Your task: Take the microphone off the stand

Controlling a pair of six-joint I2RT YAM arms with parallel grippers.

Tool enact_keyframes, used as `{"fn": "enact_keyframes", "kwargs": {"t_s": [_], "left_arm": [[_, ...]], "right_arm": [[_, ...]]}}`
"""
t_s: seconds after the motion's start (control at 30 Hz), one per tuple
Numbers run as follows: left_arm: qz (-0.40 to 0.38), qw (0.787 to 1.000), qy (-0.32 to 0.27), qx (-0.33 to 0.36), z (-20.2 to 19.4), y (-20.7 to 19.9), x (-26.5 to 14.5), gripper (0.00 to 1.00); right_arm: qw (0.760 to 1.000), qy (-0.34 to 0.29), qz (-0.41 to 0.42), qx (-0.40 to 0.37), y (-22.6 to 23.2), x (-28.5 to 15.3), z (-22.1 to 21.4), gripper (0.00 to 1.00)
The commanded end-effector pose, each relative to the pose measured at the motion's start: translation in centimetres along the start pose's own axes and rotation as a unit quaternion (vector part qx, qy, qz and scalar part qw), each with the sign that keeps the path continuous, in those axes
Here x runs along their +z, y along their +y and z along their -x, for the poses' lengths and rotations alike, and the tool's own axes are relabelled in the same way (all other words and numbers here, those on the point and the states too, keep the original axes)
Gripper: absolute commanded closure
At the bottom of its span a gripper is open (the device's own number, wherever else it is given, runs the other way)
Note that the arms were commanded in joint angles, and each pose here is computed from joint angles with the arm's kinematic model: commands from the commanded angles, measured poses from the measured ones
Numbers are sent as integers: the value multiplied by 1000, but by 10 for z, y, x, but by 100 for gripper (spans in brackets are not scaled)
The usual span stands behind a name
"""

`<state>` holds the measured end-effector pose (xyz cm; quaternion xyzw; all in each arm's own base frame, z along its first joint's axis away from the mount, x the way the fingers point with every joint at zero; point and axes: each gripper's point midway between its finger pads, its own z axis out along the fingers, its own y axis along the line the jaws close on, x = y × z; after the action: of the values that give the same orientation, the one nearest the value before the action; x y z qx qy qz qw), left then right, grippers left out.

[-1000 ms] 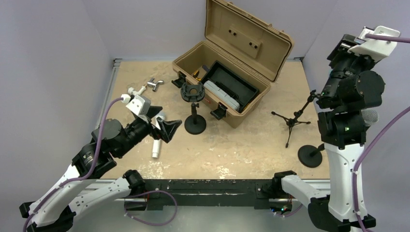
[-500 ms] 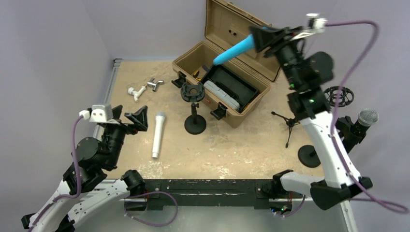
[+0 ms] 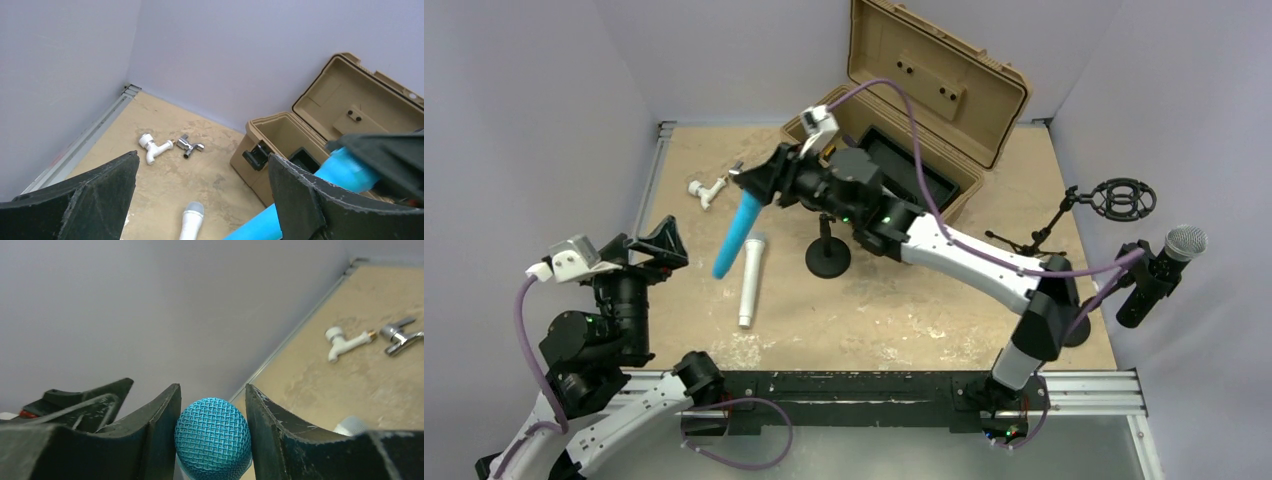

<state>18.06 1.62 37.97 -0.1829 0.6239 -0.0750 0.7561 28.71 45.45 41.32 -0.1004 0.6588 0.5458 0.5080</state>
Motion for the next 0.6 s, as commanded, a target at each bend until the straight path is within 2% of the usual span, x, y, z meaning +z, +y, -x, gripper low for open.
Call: {"fn": "enact_keyframes", "kwargs": {"t_s": [0.0, 0.27, 0.57], "left_arm": [[33, 999, -19, -21, 7, 15, -2, 2], [21, 999, -15, -26, 9, 15, -5, 3], [-6, 1000, -5, -26, 8, 6, -6, 7]], "right_arm": [[999, -8, -36, 29, 17, 22, -14, 100], [993, 55, -107, 21, -6, 34, -87, 100], [970, 144, -194, -34, -63, 38, -149, 100]]}}
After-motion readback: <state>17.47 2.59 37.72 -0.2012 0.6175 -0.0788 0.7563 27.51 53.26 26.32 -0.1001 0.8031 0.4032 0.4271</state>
